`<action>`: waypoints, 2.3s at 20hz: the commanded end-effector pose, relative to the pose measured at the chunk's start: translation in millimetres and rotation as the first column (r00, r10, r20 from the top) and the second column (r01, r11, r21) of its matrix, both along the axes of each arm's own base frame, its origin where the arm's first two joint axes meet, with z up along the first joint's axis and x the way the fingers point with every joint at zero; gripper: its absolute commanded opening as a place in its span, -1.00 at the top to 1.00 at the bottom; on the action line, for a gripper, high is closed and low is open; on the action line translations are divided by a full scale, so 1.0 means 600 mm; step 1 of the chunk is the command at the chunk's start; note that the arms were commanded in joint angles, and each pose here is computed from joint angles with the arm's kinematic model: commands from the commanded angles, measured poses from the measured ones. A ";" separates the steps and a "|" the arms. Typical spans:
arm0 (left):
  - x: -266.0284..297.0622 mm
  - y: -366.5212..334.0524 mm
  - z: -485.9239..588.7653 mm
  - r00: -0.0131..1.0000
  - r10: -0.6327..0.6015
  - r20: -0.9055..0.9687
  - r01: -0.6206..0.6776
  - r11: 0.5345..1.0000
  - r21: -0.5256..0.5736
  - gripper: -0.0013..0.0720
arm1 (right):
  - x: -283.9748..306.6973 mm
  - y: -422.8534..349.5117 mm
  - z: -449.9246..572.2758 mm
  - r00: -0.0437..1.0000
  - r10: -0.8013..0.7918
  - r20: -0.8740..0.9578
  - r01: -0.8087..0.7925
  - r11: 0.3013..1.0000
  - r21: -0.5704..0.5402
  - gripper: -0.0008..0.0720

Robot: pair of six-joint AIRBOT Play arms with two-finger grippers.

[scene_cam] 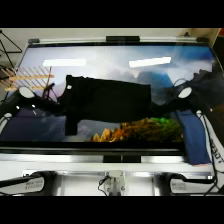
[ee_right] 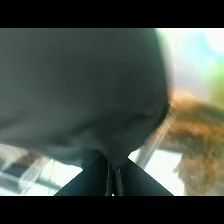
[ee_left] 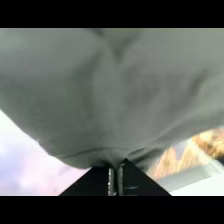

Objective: Fold the shirts.

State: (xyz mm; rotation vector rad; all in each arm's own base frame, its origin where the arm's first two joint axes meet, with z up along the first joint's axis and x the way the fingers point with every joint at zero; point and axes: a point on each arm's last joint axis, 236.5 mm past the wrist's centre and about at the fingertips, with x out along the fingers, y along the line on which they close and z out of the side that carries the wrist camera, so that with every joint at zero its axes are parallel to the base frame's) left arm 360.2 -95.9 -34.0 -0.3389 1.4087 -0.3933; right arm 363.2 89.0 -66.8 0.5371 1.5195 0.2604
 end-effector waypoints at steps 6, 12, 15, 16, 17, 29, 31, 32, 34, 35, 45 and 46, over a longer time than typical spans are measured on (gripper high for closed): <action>-0.003 0.040 0.746 0.452 -0.126 0.883 -0.098 0.977 0.190 0.88 | 0.058 -0.035 0.726 0.359 0.191 0.914 0.088 0.967 -0.237 0.80; -0.254 0.026 1.066 -0.211 0.027 0.977 -0.118 0.992 -0.053 0.87 | -0.159 -0.061 0.973 -0.048 0.219 0.975 0.286 0.938 -0.196 0.80; -0.274 0.041 1.059 -0.226 0.011 0.974 -0.161 0.986 -0.049 0.87 | -0.179 -0.092 0.948 0.034 0.248 0.968 0.349 0.905 -0.244 0.80; -0.263 0.044 1.043 -0.190 -0.007 0.982 -0.177 0.984 -0.027 0.87 | -0.173 -0.101 0.928 0.086 0.261 0.962 0.357 0.893 -0.274 0.80; -0.242 0.047 1.019 -0.137 -0.026 0.990 -0.192 0.981 -0.001 0.87 | -0.161 -0.111 0.901 0.153 0.270 0.950 0.357 0.882 -0.308 0.80; 0.116 0.051 0.452 0.660 -0.080 0.747 -0.109 0.974 0.201 0.87 | 0.155 -0.146 0.343 0.831 0.244 0.499 0.026 0.880 -0.474 0.80; 0.172 0.050 0.350 0.723 -0.054 0.689 -0.111 0.975 0.193 0.87 | 0.210 -0.150 0.265 0.864 0.155 0.479 0.080 0.898 -0.434 0.79; 0.198 0.045 0.306 0.751 -0.040 0.660 -0.107 0.977 0.182 0.87 | 0.231 -0.149 0.237 0.876 0.077 0.476 0.134 0.910 -0.393 0.80; 0.241 0.035 0.236 0.783 -0.002 0.622 -0.115 0.982 0.148 0.87 | 0.261 -0.136 0.192 0.884 -0.071 0.462 0.230 0.927 -0.296 0.79; 0.259 0.028 0.207 0.793 0.026 0.609 -0.125 0.985 0.119 0.87 | 0.270 -0.130 0.175 0.885 -0.089 0.456 0.238 0.930 -0.279 0.79; 0.191 -0.004 0.072 0.978 0.080 0.191 -0.075 0.997 -0.030 -0.61 | 0.228 -0.016 0.100 0.969 -0.054 0.240 0.092 0.984 -0.152 -0.39; 0.178 0.029 0.096 0.986 0.064 0.156 -0.063 0.998 -0.012 -0.68 | 0.207 -0.035 0.120 0.976 -0.001 0.217 0.044 0.980 -0.195 -0.44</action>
